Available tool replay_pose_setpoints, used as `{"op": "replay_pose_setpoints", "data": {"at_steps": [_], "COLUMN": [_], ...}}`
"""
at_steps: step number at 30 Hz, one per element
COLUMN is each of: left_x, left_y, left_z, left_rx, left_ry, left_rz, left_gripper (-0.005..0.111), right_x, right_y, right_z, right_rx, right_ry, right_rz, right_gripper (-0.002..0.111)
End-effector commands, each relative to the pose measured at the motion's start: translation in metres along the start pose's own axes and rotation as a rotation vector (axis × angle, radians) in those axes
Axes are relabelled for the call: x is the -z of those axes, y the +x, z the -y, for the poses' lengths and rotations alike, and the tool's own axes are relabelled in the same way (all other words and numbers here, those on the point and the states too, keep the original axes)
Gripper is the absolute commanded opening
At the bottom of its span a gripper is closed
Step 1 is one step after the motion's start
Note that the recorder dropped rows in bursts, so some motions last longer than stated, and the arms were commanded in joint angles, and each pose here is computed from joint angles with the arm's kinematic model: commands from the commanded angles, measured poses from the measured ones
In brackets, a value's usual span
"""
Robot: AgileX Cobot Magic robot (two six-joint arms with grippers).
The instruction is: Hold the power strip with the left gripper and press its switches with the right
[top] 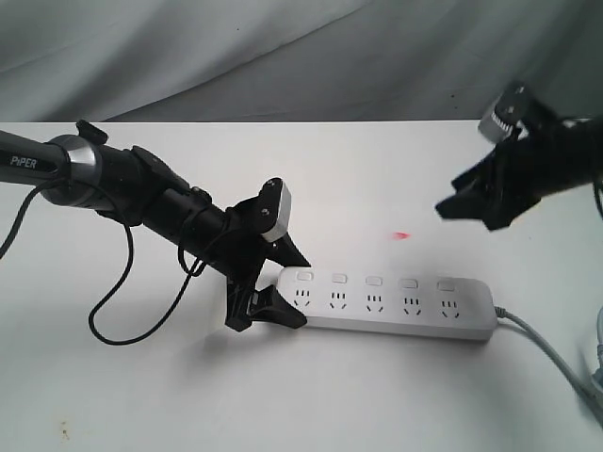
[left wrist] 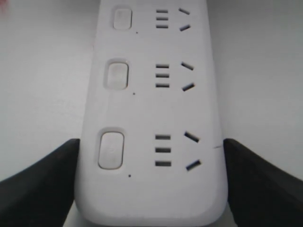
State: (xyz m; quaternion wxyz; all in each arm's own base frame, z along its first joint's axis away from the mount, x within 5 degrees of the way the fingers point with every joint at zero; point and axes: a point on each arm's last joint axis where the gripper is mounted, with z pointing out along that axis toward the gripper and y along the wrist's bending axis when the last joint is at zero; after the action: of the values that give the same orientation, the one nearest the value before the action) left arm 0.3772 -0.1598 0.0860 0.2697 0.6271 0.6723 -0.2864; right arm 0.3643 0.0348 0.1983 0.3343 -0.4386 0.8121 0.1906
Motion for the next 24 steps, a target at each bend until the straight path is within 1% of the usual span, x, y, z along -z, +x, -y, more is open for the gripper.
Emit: {"op": "replay_pose_setpoints", "data": {"at_steps": [1,3,5,10,13,14,15,16,18,21,22,24], "left_x": [-0.001,-0.001,-0.001,-0.001,-0.001,-0.001,-0.001,-0.001,-0.001,-0.001,-0.001,-0.001], "left_y": [-0.003,-0.003,-0.003,-0.003,-0.003,-0.003,-0.003,-0.003,-0.003,-0.003,-0.003,-0.003], "left_z": [-0.001,-0.001,-0.001,-0.001,-0.001,-0.001,-0.001,-0.001,-0.001,-0.001,-0.001,-0.001], "left_rx": [-0.008,-0.008,-0.008,-0.008,-0.008,-0.008,-0.008,-0.008,-0.008,-0.008,-0.008,-0.008], "left_ry": [-0.001,-0.001,-0.001,-0.001,-0.001,-0.001,-0.001,-0.001,-0.001,-0.001,-0.001,-0.001], "left_rz": [0.008,0.008,0.008,0.008,0.008,0.008,0.008,0.008,0.008,0.008,0.008,0.008], "left_gripper": [0.0,0.0,0.0,0.0,0.0,0.0,0.0,0.0,0.0,0.0,0.0,0.0], "right_x": [0.068,0.1,0.127,0.158,0.174,0.181,0.186,0.192,0.203,0.224,0.229,0.242], "right_y": [-0.058,-0.077,-0.09,-0.104,-0.11,-0.112,-0.113,-0.115,-0.116,-0.117,-0.117,-0.118], "right_z": [-0.005,-0.012,-0.025,-0.046,-0.063,-0.069,-0.075,-0.082,-0.094,-0.113,-0.119,-0.133], "right_rx": [-0.041,-0.103,-0.141,-0.201,-0.207,-0.217,-0.224,-0.237,-0.264,-0.272,-0.266,-0.251], "right_ry": [0.251,0.378,0.441,0.471,0.46,0.458,0.45,0.448,0.446,0.484,0.494,0.513], "right_rz": [0.161,0.244,0.321,0.42,0.454,0.469,0.481,0.491,0.507,0.534,0.545,0.579], "right_gripper": [0.052,0.052,0.052,0.052,0.052,0.05,0.047,0.042,0.028,0.003,0.0,0.0]}}
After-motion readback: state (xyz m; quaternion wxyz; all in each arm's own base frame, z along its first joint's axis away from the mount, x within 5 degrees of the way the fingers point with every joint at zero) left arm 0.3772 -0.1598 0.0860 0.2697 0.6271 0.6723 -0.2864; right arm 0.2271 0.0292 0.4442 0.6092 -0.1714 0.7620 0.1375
